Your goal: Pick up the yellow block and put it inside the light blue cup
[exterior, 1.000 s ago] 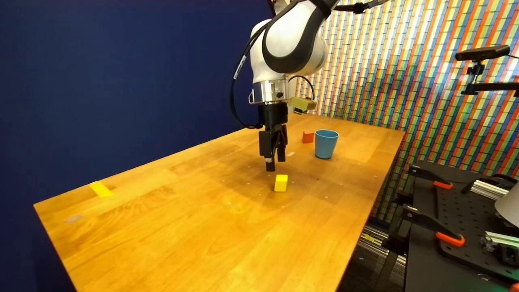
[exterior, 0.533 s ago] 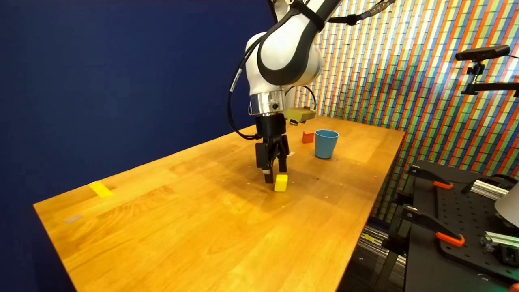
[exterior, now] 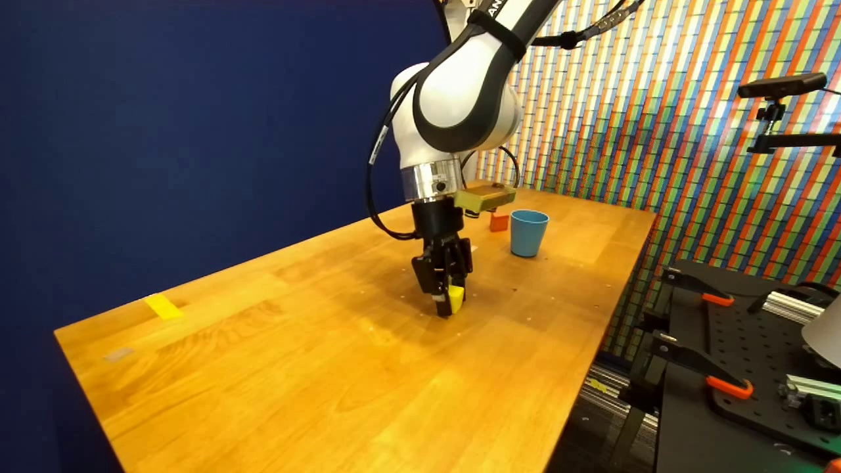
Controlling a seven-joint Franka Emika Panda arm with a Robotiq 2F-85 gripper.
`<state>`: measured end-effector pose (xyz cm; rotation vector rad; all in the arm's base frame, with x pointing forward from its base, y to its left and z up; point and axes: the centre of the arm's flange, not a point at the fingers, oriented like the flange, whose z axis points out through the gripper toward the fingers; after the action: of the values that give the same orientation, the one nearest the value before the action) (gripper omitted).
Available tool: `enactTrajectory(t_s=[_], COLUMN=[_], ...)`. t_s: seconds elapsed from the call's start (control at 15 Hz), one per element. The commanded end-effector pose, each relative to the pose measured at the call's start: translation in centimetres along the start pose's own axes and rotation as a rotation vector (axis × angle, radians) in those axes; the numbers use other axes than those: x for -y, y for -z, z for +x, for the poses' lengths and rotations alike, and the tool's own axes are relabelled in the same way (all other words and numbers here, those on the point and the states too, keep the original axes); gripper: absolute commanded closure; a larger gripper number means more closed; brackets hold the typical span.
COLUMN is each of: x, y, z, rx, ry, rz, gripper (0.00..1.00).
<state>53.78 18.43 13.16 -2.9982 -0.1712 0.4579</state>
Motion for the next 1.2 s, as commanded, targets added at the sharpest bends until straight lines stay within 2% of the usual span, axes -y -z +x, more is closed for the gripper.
enactTrajectory(t_s=[0.0,0.07,0.53,0.8,0.93,1.13], x=[-1.2,-2.4,-13.1,-16.8,-18.0,-20.5], y=[1.1,2.1,9.9,14.2,14.9,13.9], z=[-1.0,-1.6,-5.8,-8.8,-9.6,-10.3], rx=[-0.011,-0.032,-0.133,-0.217,-0.231,-0.207], ry=[-0.089,-0.125,-0.389,-0.481,-0.522,-0.661], rz=[-0.004,-0.011,-0.052,-0.058,-0.051,-0.053], gripper=[0.81,0.88,0.86,0.86,0.86,0.86])
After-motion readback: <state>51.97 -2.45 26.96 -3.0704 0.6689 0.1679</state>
